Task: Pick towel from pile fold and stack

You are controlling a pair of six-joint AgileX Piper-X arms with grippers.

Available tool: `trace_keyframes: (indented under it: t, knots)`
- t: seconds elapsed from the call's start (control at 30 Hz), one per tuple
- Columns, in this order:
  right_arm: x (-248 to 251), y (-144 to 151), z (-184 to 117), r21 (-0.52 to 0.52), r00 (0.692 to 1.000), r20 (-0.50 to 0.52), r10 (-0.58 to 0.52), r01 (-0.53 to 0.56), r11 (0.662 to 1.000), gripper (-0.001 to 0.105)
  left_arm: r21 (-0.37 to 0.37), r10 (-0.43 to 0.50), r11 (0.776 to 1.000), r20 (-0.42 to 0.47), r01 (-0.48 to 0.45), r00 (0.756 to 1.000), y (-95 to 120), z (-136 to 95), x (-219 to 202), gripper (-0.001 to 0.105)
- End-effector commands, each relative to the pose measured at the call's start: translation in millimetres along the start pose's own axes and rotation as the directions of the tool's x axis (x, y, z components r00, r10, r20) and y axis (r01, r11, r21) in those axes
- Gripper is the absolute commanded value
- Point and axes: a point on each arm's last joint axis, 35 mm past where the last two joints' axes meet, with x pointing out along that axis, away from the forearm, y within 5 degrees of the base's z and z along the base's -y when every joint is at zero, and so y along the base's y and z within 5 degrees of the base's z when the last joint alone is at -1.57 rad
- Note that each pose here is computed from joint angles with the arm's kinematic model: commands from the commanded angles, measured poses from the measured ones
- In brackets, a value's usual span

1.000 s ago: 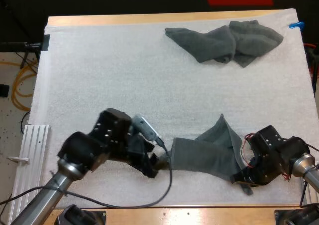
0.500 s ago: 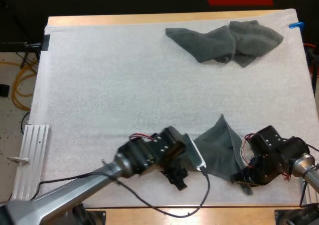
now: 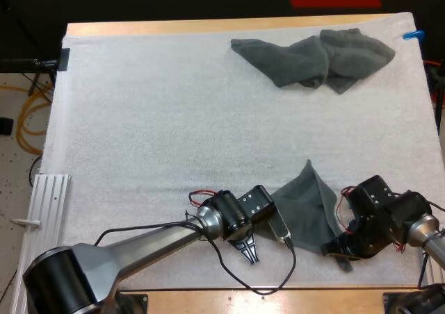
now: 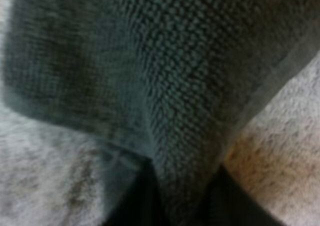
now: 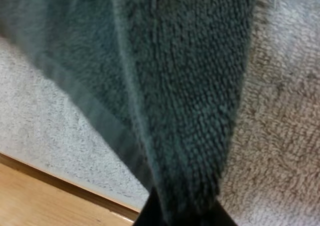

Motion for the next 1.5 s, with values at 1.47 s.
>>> trace_keyframes:
  t: [1.47]
  knots:
    - [-64,24,67,0.065,0.92,0.339,0.197,-0.232,0.97,0.001,-0.334,-0.184,0.871,0.459,0.361,0.869,69,-62,-112,0.0]
